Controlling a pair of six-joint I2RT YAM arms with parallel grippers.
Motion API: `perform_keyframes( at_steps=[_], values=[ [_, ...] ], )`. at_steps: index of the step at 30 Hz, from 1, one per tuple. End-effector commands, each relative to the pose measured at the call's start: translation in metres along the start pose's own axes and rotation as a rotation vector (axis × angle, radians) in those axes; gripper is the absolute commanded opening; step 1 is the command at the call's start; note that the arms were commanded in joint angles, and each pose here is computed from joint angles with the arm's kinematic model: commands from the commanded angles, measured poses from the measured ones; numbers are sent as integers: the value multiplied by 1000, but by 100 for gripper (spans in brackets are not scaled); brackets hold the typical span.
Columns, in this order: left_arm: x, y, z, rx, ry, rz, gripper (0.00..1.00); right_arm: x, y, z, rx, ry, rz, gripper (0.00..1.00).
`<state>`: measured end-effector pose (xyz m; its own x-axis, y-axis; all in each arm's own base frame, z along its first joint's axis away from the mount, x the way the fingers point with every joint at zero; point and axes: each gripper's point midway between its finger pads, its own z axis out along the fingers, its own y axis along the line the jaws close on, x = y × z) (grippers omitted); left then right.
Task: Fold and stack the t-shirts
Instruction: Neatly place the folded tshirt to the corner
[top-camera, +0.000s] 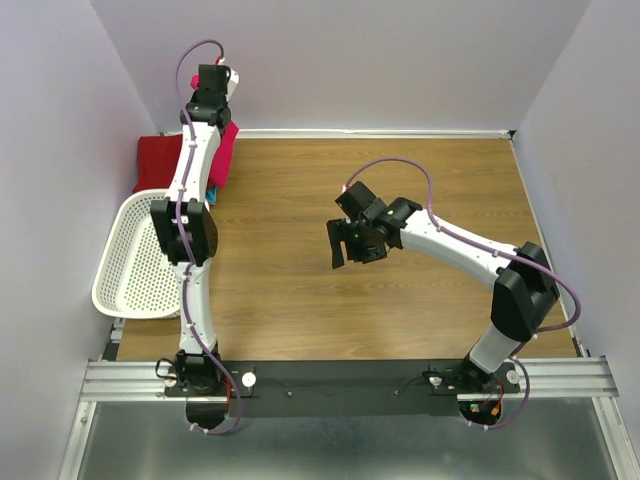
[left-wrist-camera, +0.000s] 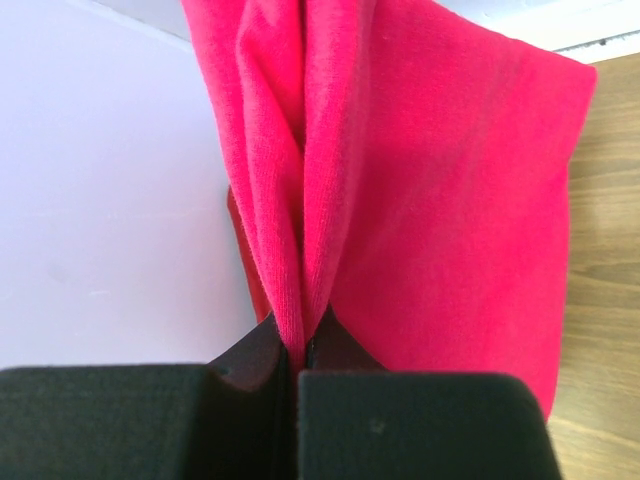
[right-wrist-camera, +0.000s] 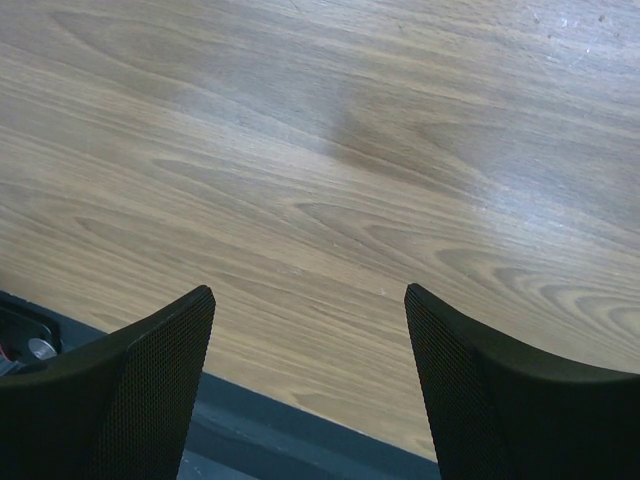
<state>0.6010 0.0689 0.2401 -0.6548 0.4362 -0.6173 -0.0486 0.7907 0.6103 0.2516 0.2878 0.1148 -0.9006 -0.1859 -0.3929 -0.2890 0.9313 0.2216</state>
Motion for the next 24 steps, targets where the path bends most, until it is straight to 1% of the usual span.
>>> perform_keyframes(
  at_steps=[1,3,7,9,10,11,14,17,21,24],
  values=[
    [-29,62,-27,-130,-103,-52,0,-3,-5,-5,39,-5,15,84],
    [-27,67,-26,-137,-100,-66,0,-3,-6,-5,45,-4,13,84],
    [-27,60,-26,-96,-110,-104,0,-4,-6,-3,51,2,14,84],
    [-20,52,-20,-82,-89,-123,0,-4,-5,-2,50,7,12,84],
    [-7,61,-12,-92,-59,-135,0,-4,-4,-3,49,9,12,84],
    [0,57,-5,-95,-36,-146,0,-4,-4,-2,50,10,15,84],
    [13,60,5,-115,-5,-150,0,-2,-7,-2,59,17,21,84],
    [11,63,7,-127,-19,-154,0,1,-6,-2,58,29,26,84],
    [0,72,1,-143,-60,-168,0,3,-6,-2,58,35,36,84],
    [-1,78,1,-157,-65,-164,0,3,-6,-2,63,34,38,84]
  ],
)
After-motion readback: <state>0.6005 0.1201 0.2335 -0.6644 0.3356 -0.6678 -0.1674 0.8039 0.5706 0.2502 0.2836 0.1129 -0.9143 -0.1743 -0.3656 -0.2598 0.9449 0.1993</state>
